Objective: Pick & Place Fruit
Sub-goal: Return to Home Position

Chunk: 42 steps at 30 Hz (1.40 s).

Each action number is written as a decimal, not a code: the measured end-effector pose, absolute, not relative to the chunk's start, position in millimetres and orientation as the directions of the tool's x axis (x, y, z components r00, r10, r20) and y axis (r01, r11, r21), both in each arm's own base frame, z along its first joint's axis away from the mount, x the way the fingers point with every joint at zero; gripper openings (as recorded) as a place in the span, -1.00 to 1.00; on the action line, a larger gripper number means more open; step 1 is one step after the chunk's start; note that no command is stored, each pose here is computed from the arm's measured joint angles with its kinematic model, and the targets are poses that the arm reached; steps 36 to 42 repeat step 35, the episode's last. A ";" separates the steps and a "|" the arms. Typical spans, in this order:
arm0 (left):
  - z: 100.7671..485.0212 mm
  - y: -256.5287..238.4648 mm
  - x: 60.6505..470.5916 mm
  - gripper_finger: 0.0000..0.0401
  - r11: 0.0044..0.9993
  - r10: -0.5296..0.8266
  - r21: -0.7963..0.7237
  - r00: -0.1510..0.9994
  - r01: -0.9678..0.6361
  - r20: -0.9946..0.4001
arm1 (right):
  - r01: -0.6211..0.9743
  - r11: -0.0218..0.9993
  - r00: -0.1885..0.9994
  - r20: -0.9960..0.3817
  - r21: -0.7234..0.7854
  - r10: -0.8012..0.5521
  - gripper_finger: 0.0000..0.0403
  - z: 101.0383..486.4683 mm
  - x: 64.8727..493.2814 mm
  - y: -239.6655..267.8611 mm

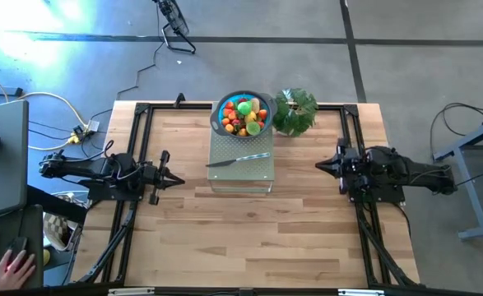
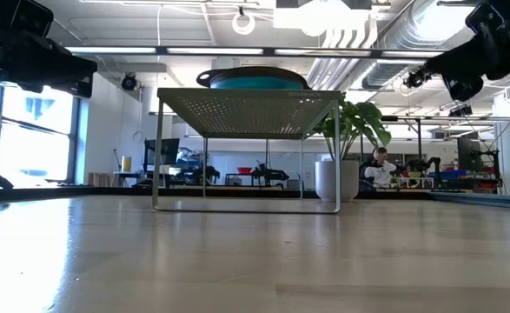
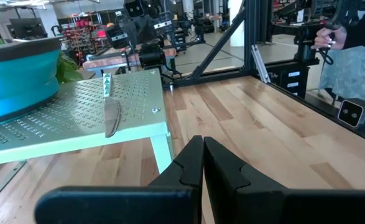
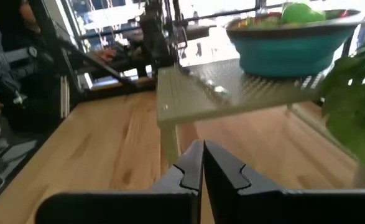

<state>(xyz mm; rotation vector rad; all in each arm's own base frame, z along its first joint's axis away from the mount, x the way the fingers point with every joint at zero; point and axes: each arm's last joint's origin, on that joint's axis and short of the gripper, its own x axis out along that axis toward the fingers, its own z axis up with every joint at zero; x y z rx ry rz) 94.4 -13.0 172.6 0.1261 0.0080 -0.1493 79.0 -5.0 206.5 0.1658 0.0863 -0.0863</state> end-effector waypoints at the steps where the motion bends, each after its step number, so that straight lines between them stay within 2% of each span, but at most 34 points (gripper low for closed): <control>1: 172.6 -13.0 94.4 -0.96 0.981 -0.148 0.125 0.989 0.149 -0.018 | 0.090 0.983 0.992 -0.107 0.161 -0.073 -0.97 205.1 78.9 -4.8; 7: 172.6 -13.0 94.4 -0.96 0.981 -0.148 0.125 0.989 0.149 -0.017 | 0.086 0.979 0.983 -0.177 0.183 -0.054 -0.97 198.3 78.0 -4.3; 14: 172.6 -13.0 94.4 -0.96 0.981 -0.148 0.124 0.989 0.149 -0.017 | 0.060 0.982 0.984 -0.174 0.182 -0.028 -0.97 198.6 78.1 -3.5; 26: 172.6 -13.0 94.4 -0.96 0.981 -0.147 0.125 0.989 0.148 -0.017 | 0.186 0.976 0.964 -0.211 0.115 -0.159 -0.97 190.8 78.9 -7.4; 34: 172.6 -13.0 94.4 -0.96 0.981 -0.147 0.124 0.989 0.149 -0.018 | 0.184 0.978 0.959 -0.236 0.099 -0.156 -0.97 167.3 87.0 -7.8; 42: 172.6 -13.0 94.4 -0.96 0.981 -0.147 0.124 0.989 0.149 -0.018 | 0.182 0.979 0.961 -0.229 0.095 -0.156 -0.97 167.8 87.2 -7.8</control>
